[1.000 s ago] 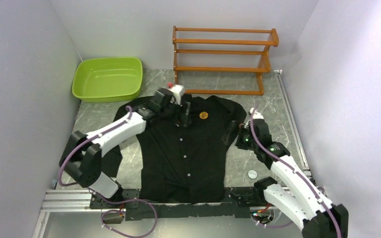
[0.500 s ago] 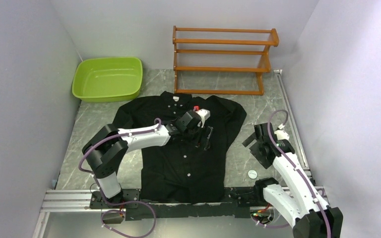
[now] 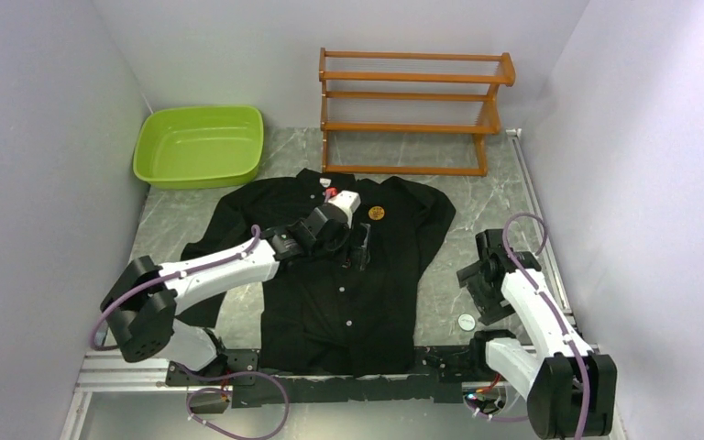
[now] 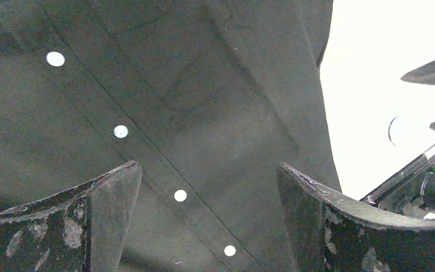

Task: Pin the brooch onto the clothing
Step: Pick up the brooch from the center of the board.

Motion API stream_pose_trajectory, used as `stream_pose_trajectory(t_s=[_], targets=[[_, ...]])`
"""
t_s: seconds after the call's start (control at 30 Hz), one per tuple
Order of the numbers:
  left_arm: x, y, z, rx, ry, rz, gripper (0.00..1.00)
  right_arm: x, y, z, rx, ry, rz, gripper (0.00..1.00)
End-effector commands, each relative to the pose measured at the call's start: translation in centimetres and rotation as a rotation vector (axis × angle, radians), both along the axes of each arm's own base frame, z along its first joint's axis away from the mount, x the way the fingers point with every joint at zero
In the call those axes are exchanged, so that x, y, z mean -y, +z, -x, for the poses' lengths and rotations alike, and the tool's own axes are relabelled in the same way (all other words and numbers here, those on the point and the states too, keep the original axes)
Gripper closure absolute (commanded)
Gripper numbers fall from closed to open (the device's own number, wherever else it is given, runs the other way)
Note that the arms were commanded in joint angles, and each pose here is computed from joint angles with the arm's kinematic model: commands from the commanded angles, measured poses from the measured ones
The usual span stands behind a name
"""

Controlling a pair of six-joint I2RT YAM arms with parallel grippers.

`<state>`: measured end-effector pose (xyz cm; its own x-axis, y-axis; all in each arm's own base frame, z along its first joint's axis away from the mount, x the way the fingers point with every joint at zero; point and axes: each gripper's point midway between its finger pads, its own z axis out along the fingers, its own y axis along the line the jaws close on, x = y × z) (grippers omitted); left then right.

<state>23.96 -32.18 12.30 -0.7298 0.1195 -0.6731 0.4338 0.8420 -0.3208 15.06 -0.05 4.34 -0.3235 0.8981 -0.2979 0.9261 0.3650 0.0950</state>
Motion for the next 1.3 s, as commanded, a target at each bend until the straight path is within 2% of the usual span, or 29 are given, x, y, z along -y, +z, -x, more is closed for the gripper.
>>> stream_pose_trajectory(t_s=[0.0, 0.07, 0.13, 0.17, 0.37, 0.53, 0.63, 0.83, 0.97, 1.03, 1.13, 1.27], targets=[[-2.1, 1.1, -0.3, 0.052, 0.06, -0.028, 0.06, -1.0, -1.2, 0.4, -0.016, -0.059, -0.064, 0.08], [-2.6, 1.2, -0.3, 0.057, 0.068, -0.037, 0.06, -1.0, -1.8, 0.7, -0.017, -0.078, -0.069, 0.12], [-2.9, 1.3, -0.3, 0.062, 0.075, -0.038, 0.06, -1.3, -2.8, 1.2, -0.027, -0.116, -0.092, 0.22], [-3.1, 1.4, -0.3, 0.065, 0.078, -0.037, 0.06, -1.7, -3.4, 1.5, -0.03, -0.124, -0.113, 0.24], [-3.9, 1.4, -0.5, 0.063, 0.098, -0.039, 0.06, -1.7, -4.7, 1.8, -0.003, -0.129, -0.116, 0.24], [-4.2, 1.2, -0.8, 0.057, 0.106, -0.037, 0.06, -2.1, -4.7, 0.6, 0.047, -0.107, -0.14, 0.32], [-4.3, 1.1, -0.8, 0.053, 0.11, -0.037, 0.06, -2.7, -4.5, -1.7, 0.108, -0.046, -0.165, 0.38], [-4.4, 1.3, -0.7, 0.044, 0.115, -0.036, 0.06, -3.5, -4.6, -5.8, 0.108, 0.082, -0.181, 0.39], [-4.6, 1.2, -0.6, 0.042, 0.124, -0.034, 0.06, -6.0, -4.7, -9.4, 0.118, 0.274, -0.23, 0.41], [-4.7, 1.2, -0.5, 0.04, 0.128, -0.033, 0.06, -6.9, -4.5, -10.8, 0.084, 0.393, -0.197, 0.42], [-4.7, 0.9, -0.4, 0.028, 0.131, -0.037, 0.06, -7.7, -4.0, -11.6, 0.042, 0.485, -0.143, 0.42], [-4.8, 0.7, -0.4, 0.02, 0.135, -0.036, 0.06, -8.1, -2.6, -11.5, 0.11, 0.506, -0.133, 0.41]])
